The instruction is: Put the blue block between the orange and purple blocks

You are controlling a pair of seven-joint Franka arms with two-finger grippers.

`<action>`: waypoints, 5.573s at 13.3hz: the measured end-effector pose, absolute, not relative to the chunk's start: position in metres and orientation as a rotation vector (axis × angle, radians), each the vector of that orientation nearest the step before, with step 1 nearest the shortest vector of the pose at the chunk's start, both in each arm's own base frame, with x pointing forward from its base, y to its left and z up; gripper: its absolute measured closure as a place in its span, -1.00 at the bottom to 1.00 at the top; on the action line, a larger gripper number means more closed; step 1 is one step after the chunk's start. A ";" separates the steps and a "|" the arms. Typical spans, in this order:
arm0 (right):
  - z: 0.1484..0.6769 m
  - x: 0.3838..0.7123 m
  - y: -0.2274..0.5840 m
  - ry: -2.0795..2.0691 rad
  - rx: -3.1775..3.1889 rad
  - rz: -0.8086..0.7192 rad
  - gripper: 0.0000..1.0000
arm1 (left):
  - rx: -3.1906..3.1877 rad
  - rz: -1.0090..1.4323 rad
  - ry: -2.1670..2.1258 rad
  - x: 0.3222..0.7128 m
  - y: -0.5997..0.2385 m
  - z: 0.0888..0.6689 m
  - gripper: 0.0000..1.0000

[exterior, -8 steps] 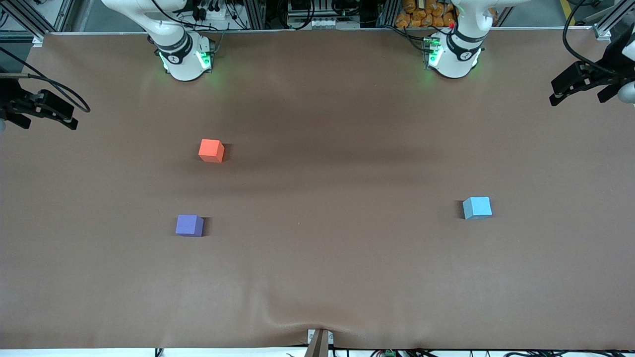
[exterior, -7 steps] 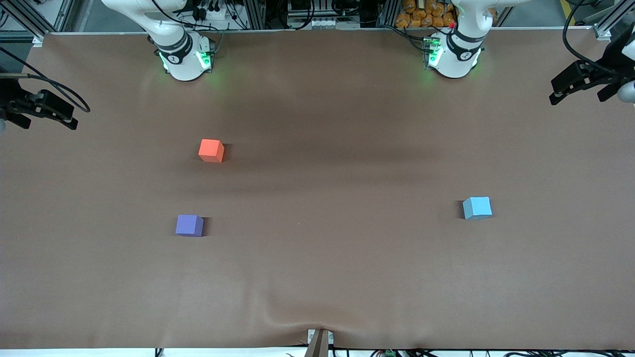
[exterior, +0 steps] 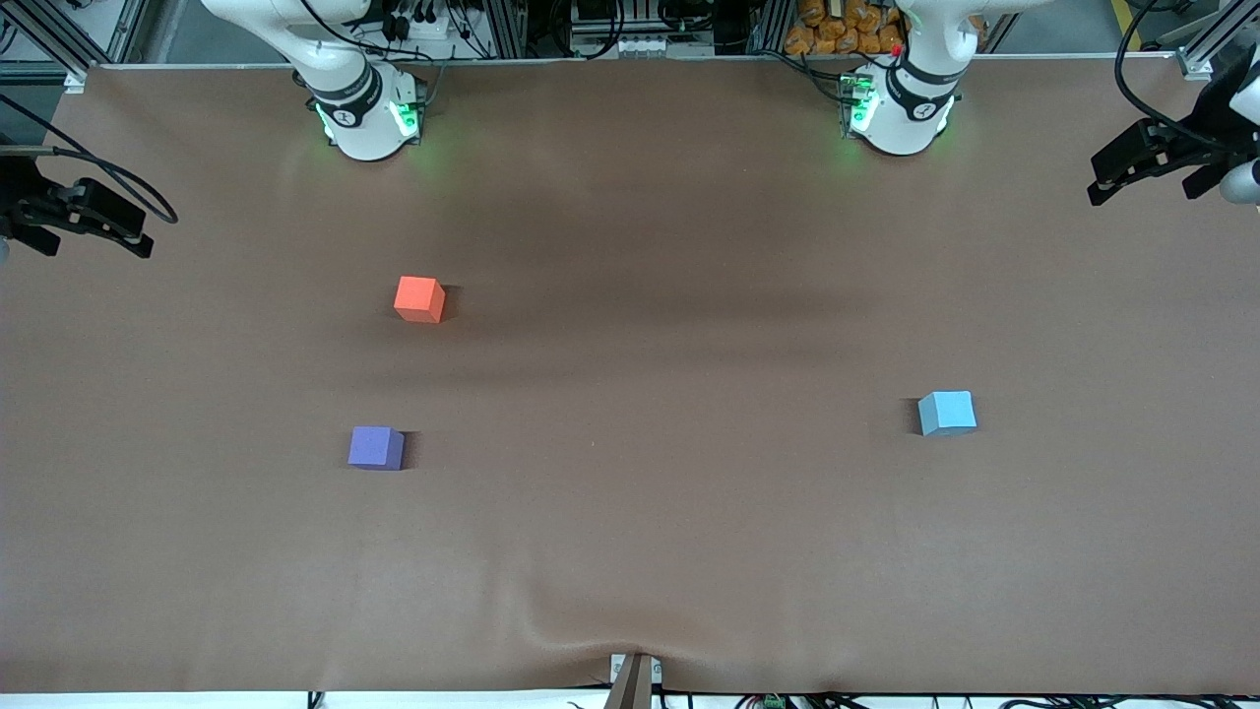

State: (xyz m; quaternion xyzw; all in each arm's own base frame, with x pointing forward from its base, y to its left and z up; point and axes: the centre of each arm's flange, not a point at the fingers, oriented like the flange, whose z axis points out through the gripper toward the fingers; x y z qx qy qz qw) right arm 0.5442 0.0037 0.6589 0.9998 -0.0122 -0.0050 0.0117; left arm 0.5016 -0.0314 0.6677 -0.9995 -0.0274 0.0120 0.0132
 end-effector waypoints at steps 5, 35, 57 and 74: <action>0.659 0.544 0.004 -0.038 3.118 -0.016 -1.00 | -3.120 0.062 -0.079 0.506 -0.034 0.660 -1.00; 0.657 0.545 -0.008 -0.074 3.135 -0.022 -1.00 | -3.117 0.102 -0.151 0.505 -0.014 0.660 -1.00; 0.653 0.543 -0.026 -0.125 3.135 -0.060 -1.00 | -3.138 -0.117 -0.164 0.541 -0.005 0.364 -1.00; 0.653 0.543 -0.026 -0.122 3.135 -0.065 -1.00 | -3.171 -0.123 -0.130 0.588 -0.022 0.230 -1.00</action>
